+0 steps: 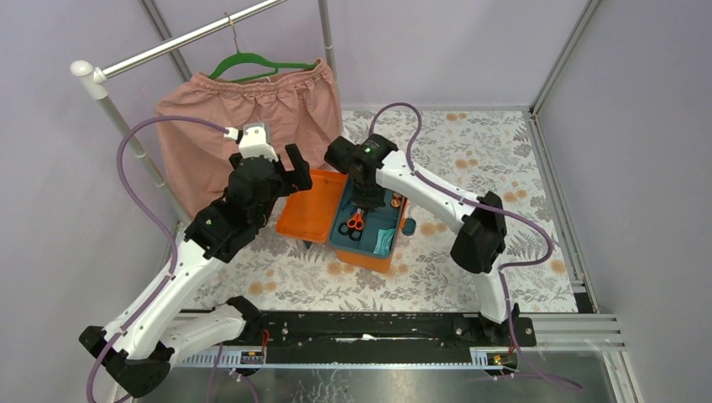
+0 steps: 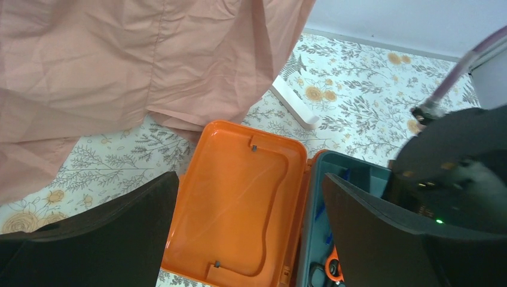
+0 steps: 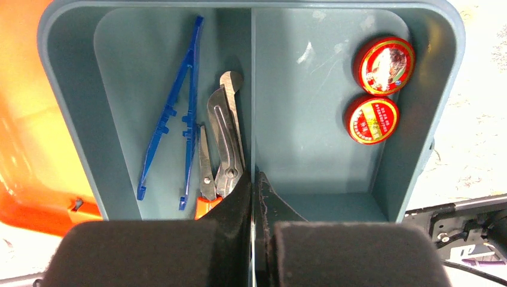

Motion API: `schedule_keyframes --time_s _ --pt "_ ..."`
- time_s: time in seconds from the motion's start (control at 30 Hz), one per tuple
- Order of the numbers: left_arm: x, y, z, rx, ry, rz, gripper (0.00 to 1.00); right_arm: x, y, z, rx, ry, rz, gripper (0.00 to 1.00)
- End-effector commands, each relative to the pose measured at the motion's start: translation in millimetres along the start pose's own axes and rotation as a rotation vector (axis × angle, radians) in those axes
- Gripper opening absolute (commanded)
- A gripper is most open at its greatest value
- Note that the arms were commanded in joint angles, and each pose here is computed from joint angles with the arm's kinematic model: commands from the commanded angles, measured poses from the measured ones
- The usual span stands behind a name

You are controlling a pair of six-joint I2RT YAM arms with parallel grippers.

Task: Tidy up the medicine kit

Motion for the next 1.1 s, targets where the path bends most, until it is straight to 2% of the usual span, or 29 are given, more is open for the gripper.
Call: schedule_keyframes --time_s 0.0,0.73,1.07 --pt "-5.2 -1.3 0.4 -0.007 -0.03 0.002 0.99 -5.3 1.2 4.2 0.046 -0.015 -0.027 0.0" --pt "-11.7 -2.7 -4.9 0.016 -0.035 -0.002 0.99 11.6 -16.9 6.6 0.099 -0.029 -0.051 0.0" --pt "-9.9 -4.0 -6.4 0.018 -0.027 -0.004 0.99 6.6 -16.5 16.8 0.107 -0.093 -0.048 0.0"
Point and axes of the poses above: each gripper's point midway between its finger pads, its own x axis out along the fingers, its own y axis along the line the jaws close on, z = x × y, the point moved 7 cm from there along -x, back along the fingers, and after that the axes turned 5 degrees about -x, right-handed, at the moved point
